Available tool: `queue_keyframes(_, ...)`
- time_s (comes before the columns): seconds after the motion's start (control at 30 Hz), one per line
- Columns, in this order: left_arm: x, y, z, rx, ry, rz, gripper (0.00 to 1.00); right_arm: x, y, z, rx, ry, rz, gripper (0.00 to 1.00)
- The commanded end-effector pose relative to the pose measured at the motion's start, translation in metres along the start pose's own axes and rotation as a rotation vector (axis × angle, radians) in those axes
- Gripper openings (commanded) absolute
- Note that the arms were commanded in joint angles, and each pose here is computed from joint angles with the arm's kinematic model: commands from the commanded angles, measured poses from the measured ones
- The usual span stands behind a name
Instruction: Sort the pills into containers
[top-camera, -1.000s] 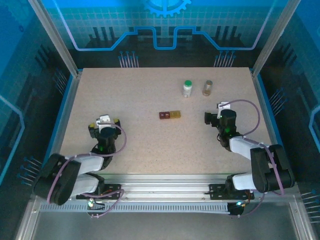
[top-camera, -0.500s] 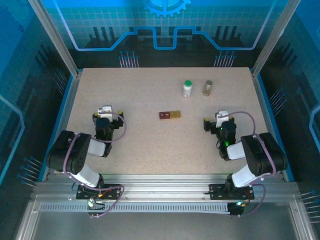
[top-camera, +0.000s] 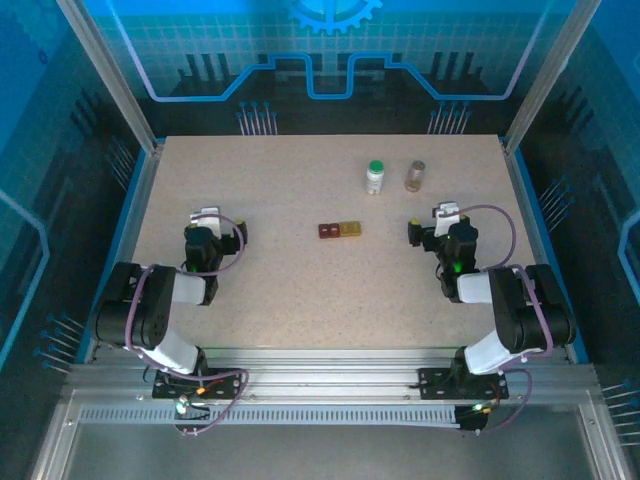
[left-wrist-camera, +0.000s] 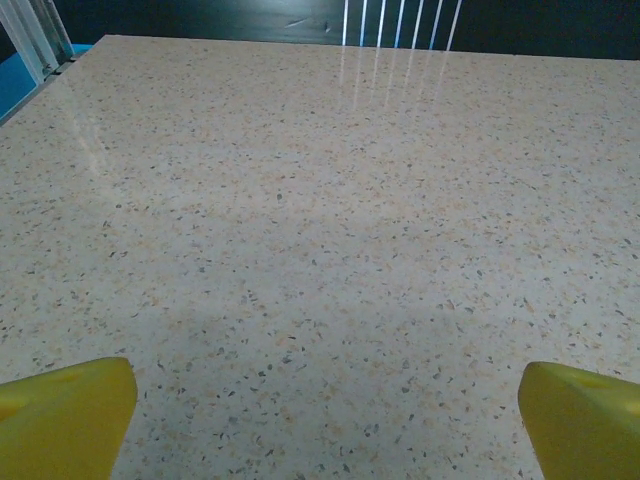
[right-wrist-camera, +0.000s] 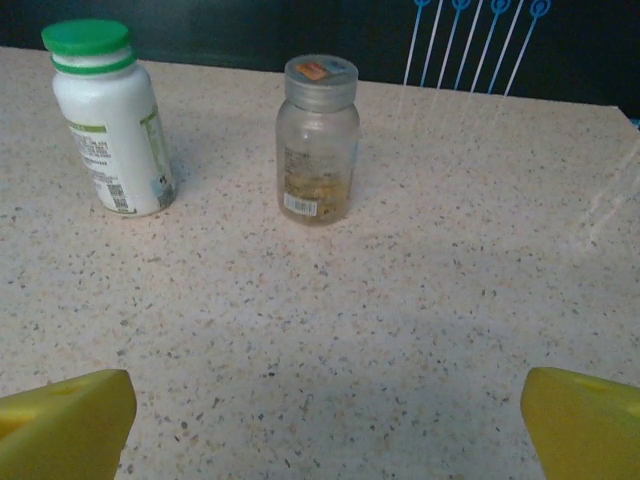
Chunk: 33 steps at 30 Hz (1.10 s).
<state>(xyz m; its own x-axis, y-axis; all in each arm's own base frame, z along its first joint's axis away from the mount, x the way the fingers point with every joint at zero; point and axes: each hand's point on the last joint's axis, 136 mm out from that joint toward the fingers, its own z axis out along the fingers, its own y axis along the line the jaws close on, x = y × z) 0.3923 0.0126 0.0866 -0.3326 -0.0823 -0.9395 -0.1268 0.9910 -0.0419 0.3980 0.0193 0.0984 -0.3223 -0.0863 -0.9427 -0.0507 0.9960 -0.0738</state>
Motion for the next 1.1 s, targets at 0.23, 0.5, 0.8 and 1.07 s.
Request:
queue_keyframes(0.23, -0.0108, -0.0081, 0.0009, 0.035, -0.022, -0.005, 0.99, -0.0005, 0.0032, 0.0006, -0.021, 0.007, 0.004, 1.00)
queue_keyframes(0.5, -0.0107, -0.0082, 0.0008, 0.035, -0.022, -0.003, 0.99, -0.0005, 0.0035, 0.0006, -0.021, 0.007, 0.003, 1.00)
queue_keyframes(0.8, -0.0104, -0.0154, 0.0008, 0.073, -0.018, 0.012, 0.99, -0.0004, 0.0033, 0.0006, -0.020, 0.007, 0.002, 1.00)
queue_keyframes(1.07, -0.0092, -0.0165, 0.0018, 0.107, -0.001, -0.002, 0.99, -0.0005, 0.0037, 0.0006, -0.021, 0.007, 0.002, 1.00)
